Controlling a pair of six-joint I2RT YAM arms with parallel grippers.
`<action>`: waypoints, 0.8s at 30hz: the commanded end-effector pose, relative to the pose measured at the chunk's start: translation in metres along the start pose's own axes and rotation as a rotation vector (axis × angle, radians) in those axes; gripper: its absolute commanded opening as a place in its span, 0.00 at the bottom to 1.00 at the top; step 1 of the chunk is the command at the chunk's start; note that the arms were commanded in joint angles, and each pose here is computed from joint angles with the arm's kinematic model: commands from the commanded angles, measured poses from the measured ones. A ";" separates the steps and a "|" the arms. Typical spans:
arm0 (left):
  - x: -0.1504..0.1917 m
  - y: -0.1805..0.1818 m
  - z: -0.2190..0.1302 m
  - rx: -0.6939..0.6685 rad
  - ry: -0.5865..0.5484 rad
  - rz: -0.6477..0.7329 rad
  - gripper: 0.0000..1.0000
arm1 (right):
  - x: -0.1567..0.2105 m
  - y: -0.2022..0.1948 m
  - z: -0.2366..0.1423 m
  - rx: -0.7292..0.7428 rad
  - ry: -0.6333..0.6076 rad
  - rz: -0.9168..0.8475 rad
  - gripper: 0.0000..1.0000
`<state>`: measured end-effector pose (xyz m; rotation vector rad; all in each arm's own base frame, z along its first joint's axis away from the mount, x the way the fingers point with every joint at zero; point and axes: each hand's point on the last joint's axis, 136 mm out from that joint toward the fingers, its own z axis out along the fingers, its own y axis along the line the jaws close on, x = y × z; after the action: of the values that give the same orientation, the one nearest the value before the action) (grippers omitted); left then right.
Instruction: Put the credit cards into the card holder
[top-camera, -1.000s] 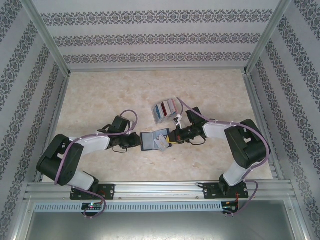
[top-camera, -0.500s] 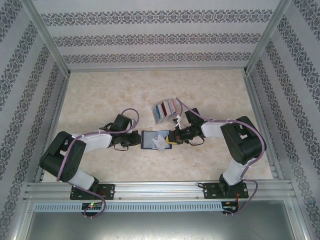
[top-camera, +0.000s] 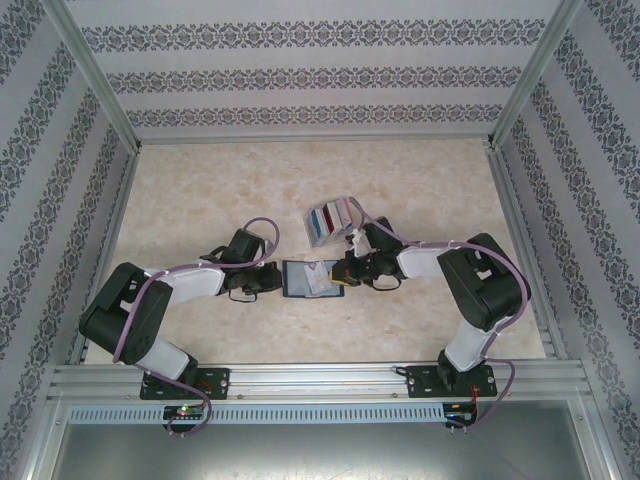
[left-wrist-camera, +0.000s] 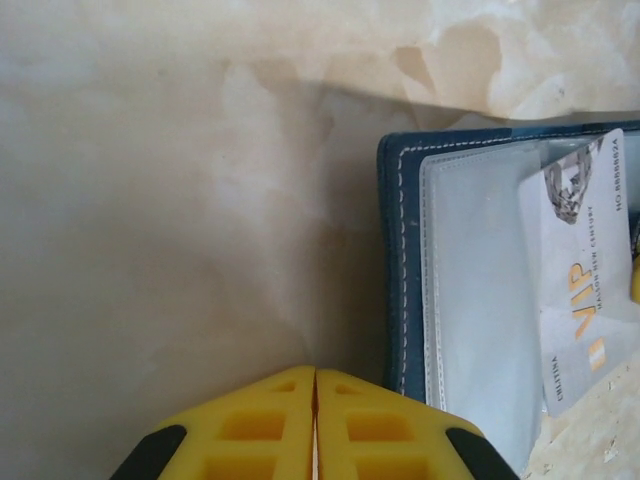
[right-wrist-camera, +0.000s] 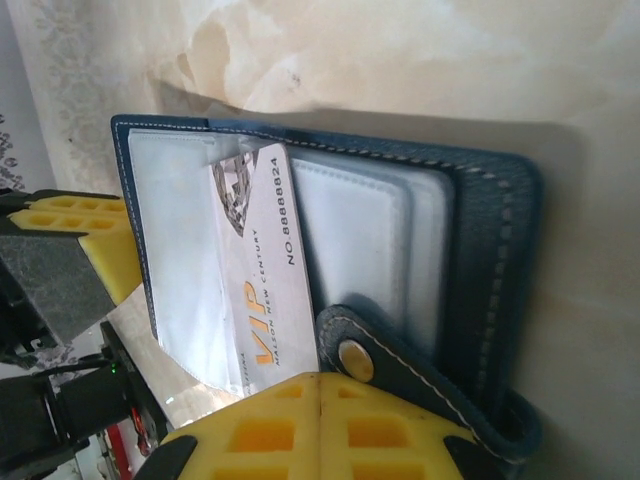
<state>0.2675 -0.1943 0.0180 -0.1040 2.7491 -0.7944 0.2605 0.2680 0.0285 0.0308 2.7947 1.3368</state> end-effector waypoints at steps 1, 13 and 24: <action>0.000 -0.009 0.001 0.009 0.010 0.010 0.09 | -0.007 0.001 0.004 0.026 -0.062 0.035 0.00; 0.005 -0.011 0.009 0.020 0.029 0.005 0.07 | 0.002 0.019 0.018 0.037 -0.085 0.030 0.00; 0.006 -0.009 0.012 0.020 0.033 0.003 0.06 | 0.015 0.043 0.045 -0.004 -0.016 -0.020 0.00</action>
<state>0.2684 -0.2018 0.0170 -0.0991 2.7500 -0.8115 0.2434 0.3155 0.0272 0.0525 2.8014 1.2791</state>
